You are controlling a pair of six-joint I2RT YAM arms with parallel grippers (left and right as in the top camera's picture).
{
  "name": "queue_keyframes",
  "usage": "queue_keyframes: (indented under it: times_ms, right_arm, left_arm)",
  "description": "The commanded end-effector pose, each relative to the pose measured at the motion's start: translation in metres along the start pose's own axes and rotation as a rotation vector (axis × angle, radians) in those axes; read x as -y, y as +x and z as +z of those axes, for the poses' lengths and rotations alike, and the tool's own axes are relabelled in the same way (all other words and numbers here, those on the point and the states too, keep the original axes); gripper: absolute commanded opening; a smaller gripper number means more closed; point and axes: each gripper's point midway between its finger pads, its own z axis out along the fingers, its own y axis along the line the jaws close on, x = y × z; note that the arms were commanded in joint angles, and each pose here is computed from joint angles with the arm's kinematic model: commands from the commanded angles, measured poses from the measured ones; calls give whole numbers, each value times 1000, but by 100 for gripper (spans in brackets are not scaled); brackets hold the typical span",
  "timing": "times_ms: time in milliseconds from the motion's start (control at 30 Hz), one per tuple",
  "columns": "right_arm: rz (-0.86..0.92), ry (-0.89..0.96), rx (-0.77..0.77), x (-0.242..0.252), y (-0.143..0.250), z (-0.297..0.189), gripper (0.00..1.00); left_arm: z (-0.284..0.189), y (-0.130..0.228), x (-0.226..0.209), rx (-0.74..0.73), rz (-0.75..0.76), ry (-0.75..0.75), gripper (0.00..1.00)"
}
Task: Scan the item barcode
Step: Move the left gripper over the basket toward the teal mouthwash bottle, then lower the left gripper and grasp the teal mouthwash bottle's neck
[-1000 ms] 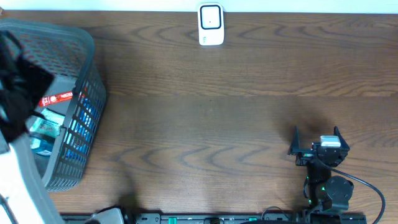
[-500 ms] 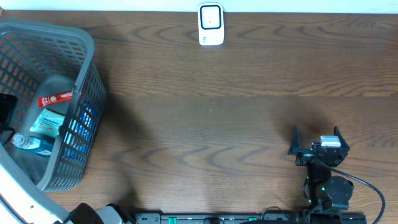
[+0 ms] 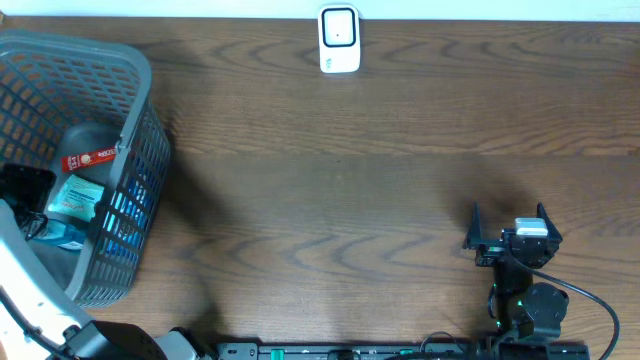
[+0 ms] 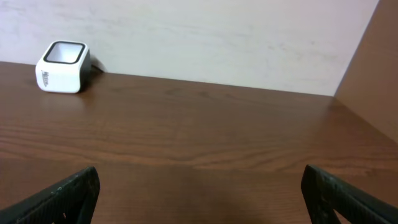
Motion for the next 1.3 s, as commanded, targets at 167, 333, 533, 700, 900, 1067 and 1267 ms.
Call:
queue_keyframes:
  times_ms: [167, 333, 533, 700, 900, 1067, 1267]
  right_arm:
    - [10, -3, 1, -1, 0, 0, 99]
    - [10, -3, 1, -1, 0, 0, 99]
    - [10, -3, 1, -1, 0, 0, 99]
    - [10, -3, 1, -1, 0, 0, 99]
    - [10, -3, 1, -1, 0, 0, 99]
    - [10, -3, 1, -1, 0, 0, 99]
    - [10, -3, 1, -1, 0, 0, 99]
  left_arm:
    - [17, -1, 2, -19, 29, -13, 98]
    - [35, -1, 5, -57, 42, -39, 98]
    - [49, -2, 9, -80, 45, -55, 98]
    - [55, -1, 9, -86, 46, -59, 99]
    - [72, 10, 4, -110, 50, -76, 99]
    - [83, 15, 1, -118, 50, -82, 96]
    - [83, 14, 2, -110, 50, -77, 83]
